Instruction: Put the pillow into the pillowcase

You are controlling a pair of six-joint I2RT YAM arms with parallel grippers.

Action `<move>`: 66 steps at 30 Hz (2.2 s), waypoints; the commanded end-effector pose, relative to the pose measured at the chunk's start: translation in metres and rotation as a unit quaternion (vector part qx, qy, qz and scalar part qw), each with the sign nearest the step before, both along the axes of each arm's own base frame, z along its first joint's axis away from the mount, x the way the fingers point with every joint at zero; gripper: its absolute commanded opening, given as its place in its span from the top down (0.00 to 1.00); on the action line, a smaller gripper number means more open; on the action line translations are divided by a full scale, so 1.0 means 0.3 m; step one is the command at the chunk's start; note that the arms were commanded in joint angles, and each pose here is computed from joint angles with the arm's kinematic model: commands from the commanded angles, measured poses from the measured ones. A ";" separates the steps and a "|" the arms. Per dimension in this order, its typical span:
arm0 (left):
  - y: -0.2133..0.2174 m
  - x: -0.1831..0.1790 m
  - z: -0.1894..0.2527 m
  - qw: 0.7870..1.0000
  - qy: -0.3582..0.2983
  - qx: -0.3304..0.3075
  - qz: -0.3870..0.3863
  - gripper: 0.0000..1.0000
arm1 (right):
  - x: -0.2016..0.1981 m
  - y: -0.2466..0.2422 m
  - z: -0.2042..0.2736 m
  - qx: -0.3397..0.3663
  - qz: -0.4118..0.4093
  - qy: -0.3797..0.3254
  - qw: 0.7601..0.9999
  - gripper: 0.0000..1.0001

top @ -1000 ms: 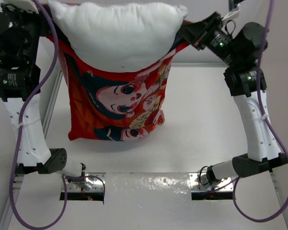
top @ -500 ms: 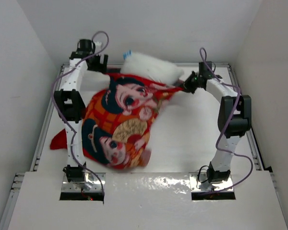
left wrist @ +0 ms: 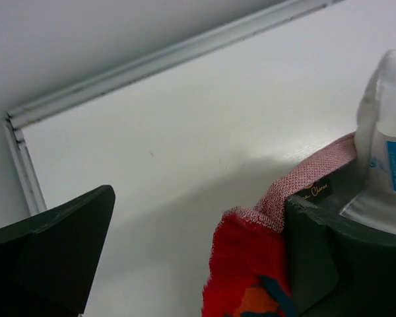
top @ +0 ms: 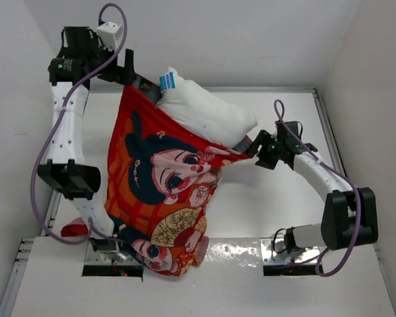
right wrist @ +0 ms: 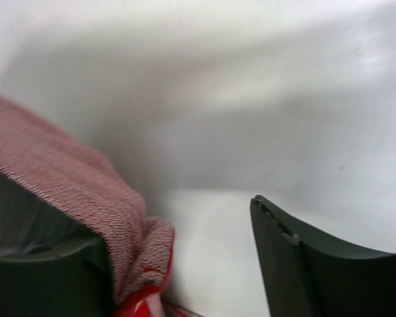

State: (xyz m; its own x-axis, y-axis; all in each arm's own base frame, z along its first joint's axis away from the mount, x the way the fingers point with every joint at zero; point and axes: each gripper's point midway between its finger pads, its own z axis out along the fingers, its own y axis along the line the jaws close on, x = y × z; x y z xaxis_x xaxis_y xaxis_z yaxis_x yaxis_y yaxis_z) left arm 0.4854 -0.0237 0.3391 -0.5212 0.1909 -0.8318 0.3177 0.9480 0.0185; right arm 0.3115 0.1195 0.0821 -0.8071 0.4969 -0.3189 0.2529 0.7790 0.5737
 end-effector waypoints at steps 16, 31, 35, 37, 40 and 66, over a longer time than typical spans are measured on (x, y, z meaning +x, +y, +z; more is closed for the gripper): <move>-0.451 0.125 -0.118 0.983 -0.001 -0.090 -0.160 0.00 | 0.344 -0.068 0.664 -0.128 0.145 -0.287 0.938 0.14; -0.373 -0.462 -0.308 0.929 0.165 0.064 -0.325 0.05 | 0.751 0.288 0.412 -0.027 0.230 -0.275 0.933 0.10; -0.322 -0.574 -0.563 0.903 0.266 0.102 -0.322 0.05 | 0.734 0.342 0.238 -0.004 0.250 -0.237 0.939 0.07; -0.301 -0.559 -0.625 0.905 0.271 0.119 -0.307 0.06 | 0.672 0.340 0.150 0.005 0.259 -0.207 0.943 0.22; -0.288 -0.447 -0.704 0.917 0.271 0.137 -0.260 0.38 | 0.538 0.314 0.070 0.004 0.271 -0.175 0.946 0.65; -0.934 -0.369 -0.222 0.915 -0.020 0.153 -0.372 0.44 | -0.097 0.110 0.145 -0.061 0.059 -0.178 0.980 0.09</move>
State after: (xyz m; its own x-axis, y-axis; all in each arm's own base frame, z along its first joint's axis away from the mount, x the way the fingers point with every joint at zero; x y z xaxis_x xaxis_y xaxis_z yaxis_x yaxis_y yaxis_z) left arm 0.4294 -0.2743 0.2919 -0.1252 0.6479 -0.7514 0.7958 0.5178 0.3139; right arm 0.2812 0.1790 0.1203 -0.7112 0.2913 -0.6398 -0.1799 0.8043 0.5663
